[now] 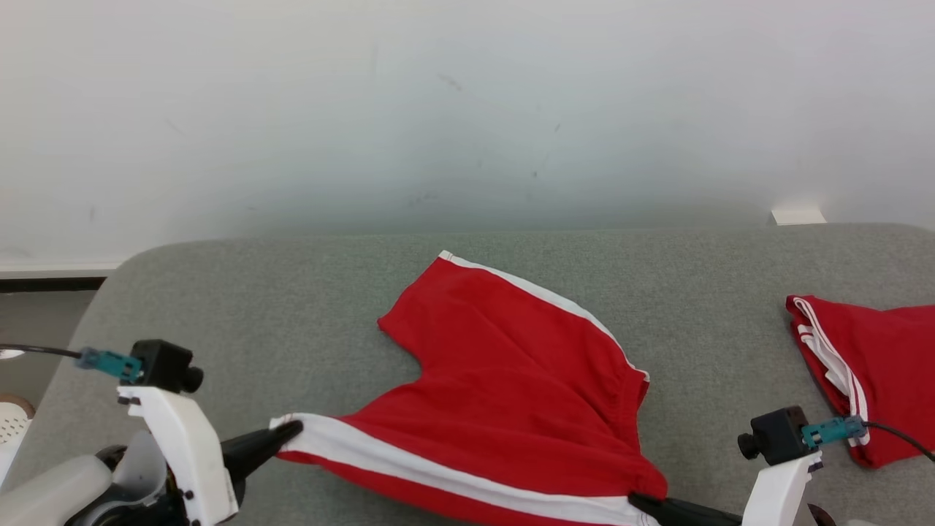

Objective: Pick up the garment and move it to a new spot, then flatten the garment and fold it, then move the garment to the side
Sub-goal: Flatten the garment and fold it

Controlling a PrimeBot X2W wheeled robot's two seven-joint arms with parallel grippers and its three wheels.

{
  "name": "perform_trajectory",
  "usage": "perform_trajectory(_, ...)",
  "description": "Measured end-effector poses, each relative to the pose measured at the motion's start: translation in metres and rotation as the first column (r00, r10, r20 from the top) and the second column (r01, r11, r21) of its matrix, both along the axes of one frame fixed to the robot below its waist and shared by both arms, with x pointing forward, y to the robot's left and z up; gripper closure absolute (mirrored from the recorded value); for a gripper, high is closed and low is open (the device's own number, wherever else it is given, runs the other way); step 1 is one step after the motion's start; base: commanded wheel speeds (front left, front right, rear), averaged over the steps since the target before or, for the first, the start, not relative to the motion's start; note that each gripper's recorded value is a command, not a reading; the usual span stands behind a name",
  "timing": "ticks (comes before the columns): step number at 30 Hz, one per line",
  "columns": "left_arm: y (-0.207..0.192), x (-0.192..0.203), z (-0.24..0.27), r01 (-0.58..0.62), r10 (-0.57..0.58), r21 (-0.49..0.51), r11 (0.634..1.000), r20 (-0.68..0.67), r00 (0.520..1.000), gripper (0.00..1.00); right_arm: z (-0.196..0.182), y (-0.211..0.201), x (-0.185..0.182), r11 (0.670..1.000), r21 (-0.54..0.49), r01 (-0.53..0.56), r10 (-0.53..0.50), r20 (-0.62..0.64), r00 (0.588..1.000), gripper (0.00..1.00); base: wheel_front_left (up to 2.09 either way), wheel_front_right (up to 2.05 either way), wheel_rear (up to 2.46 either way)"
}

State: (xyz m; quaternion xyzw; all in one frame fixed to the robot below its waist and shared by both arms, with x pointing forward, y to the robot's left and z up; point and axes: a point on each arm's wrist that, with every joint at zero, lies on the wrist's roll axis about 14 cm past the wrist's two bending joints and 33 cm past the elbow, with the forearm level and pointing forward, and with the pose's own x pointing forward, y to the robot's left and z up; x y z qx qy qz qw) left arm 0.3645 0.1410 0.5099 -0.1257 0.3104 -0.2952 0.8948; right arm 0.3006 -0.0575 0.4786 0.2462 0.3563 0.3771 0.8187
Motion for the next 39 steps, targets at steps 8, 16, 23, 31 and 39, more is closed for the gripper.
perform_trajectory(8,-0.005,0.014,0.021,0.006,-0.006,0.006,1.000,0.043,0.999,1.00,0.014,0.004,0.012,0.993,0.097,0.062,-0.062,0.002,0.998,1.00,0.00,0.00,0.00)
perform_trajectory(16,-0.006,0.078,0.043,-0.008,0.006,0.022,1.000,0.080,0.997,1.00,0.035,0.003,0.060,0.947,0.250,0.203,-0.200,-0.038,0.979,1.00,0.00,0.00,0.00)
perform_trajectory(23,-0.004,0.146,0.036,-0.039,0.037,0.030,0.999,0.063,0.997,1.00,0.040,0.001,0.105,0.861,0.386,0.333,-0.304,-0.135,0.943,1.00,0.00,0.00,0.00)
perform_trajectory(31,-0.028,0.203,0.010,-0.016,0.014,0.028,0.999,0.043,0.999,1.00,0.012,-0.009,0.132,0.786,0.415,0.458,-0.370,-0.279,0.886,1.00,0.00,0.00,0.00)
perform_trajectory(39,-0.051,0.245,-0.025,0.009,-0.009,0.039,0.999,0.001,1.000,1.00,-0.011,-0.019,0.156,0.748,0.394,0.534,-0.432,-0.321,0.843,1.00,0.00,0.00,0.00)
